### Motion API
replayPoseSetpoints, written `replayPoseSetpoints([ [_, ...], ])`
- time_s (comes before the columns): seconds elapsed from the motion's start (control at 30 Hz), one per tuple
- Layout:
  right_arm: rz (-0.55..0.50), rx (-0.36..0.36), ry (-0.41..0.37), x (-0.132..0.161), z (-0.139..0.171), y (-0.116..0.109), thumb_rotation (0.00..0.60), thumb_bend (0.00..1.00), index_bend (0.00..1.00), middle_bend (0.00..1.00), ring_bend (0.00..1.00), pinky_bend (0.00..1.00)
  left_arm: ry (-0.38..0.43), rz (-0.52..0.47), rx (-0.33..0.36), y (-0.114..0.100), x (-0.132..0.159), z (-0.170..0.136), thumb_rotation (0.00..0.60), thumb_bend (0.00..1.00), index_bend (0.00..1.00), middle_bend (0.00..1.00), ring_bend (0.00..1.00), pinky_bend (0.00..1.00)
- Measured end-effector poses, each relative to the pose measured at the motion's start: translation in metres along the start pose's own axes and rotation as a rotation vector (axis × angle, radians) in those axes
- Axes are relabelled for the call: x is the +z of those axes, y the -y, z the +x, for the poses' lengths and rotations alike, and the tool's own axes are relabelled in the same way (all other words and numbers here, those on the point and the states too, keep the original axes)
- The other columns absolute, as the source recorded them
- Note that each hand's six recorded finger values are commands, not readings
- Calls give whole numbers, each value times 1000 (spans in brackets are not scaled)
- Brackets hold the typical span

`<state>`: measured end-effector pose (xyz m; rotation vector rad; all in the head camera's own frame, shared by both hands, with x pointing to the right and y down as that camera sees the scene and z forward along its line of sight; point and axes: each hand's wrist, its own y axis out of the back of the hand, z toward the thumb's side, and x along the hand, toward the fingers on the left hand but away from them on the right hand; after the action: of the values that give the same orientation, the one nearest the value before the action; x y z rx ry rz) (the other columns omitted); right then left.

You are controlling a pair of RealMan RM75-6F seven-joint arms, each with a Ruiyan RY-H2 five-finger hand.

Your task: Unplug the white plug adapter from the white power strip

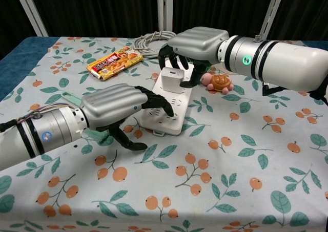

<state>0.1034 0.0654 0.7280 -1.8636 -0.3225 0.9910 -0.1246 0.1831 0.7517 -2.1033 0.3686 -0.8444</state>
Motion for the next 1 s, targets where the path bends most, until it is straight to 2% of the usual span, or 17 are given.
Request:
replayPoseSetpoints([
  [0.33, 4, -7, -5, 4, -5, -4, 600, 404, 968, 753, 479, 385, -3, 1, -2, 0, 0, -1, 600, 188, 247, 236, 208, 209],
  [0.77, -18, -18, 35, -16, 15, -1, 600, 403, 972, 756, 479, 385, -3, -2, -8, 0, 0, 0, 600, 188, 247, 236, 208, 209],
  [1.0, -25, -50, 34, -18, 17, -10, 600, 403, 972, 756, 479, 385, -1, -1, -7, -1, 1, 3, 600, 188, 247, 236, 208, 209],
])
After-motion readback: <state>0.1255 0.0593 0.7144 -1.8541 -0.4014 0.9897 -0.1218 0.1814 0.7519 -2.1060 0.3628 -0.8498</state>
